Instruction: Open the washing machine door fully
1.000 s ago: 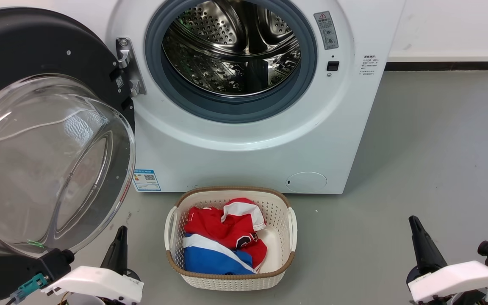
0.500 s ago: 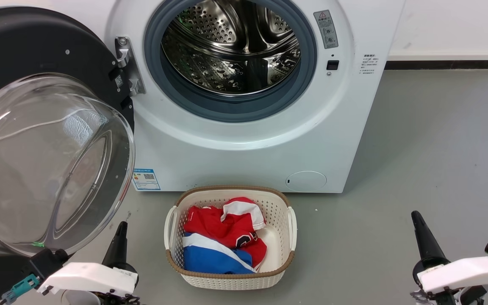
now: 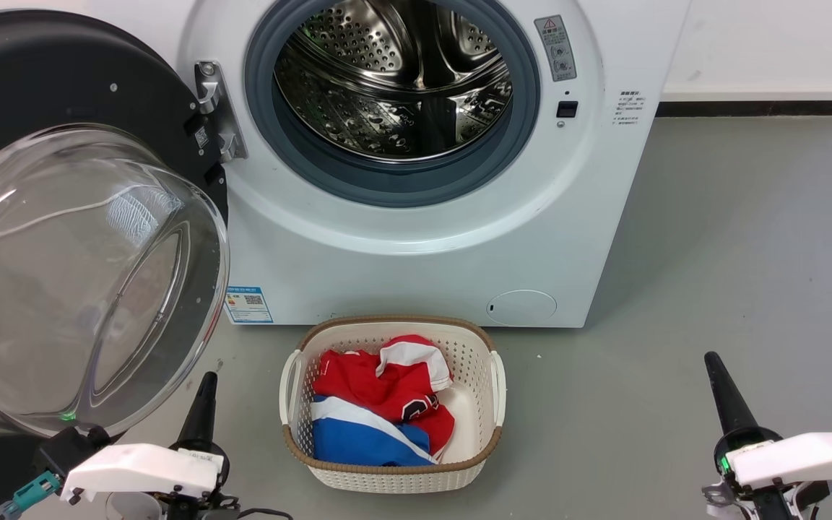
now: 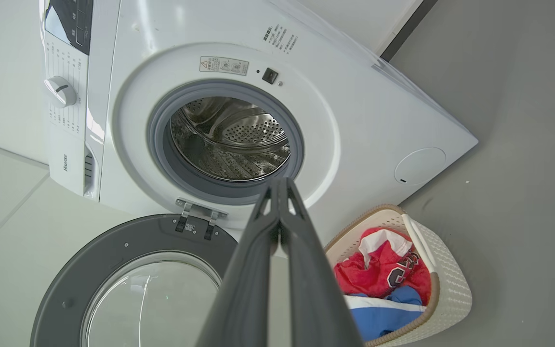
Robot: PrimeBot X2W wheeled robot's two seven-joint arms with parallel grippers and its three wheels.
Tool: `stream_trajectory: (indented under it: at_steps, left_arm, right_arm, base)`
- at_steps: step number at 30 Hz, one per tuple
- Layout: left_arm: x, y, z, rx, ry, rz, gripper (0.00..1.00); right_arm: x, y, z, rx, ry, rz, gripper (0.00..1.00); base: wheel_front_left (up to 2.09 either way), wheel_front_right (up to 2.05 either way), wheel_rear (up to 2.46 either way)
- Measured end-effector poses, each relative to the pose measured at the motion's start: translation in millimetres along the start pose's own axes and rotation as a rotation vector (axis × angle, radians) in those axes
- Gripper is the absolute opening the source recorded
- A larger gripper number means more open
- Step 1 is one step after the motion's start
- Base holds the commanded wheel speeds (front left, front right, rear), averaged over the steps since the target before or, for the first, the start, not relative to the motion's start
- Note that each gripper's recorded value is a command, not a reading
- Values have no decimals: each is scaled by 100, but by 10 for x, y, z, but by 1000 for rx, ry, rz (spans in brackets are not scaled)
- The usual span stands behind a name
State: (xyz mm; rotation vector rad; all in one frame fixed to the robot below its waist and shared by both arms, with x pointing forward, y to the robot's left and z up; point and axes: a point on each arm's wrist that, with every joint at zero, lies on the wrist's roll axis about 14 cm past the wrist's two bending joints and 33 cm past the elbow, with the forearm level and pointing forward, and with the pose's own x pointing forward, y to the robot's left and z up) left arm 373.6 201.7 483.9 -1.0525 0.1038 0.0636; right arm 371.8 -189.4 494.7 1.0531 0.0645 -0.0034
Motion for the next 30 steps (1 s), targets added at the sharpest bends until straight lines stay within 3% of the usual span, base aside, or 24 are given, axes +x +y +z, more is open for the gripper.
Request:
stream_trajectory:
  at_steps: [30]
  left_arm:
    - [71,-107,41,-286,-10,-47,0]
  right_arm:
    - [80,13,76,285,-21,14,0]
  base:
    - [0,0,0]
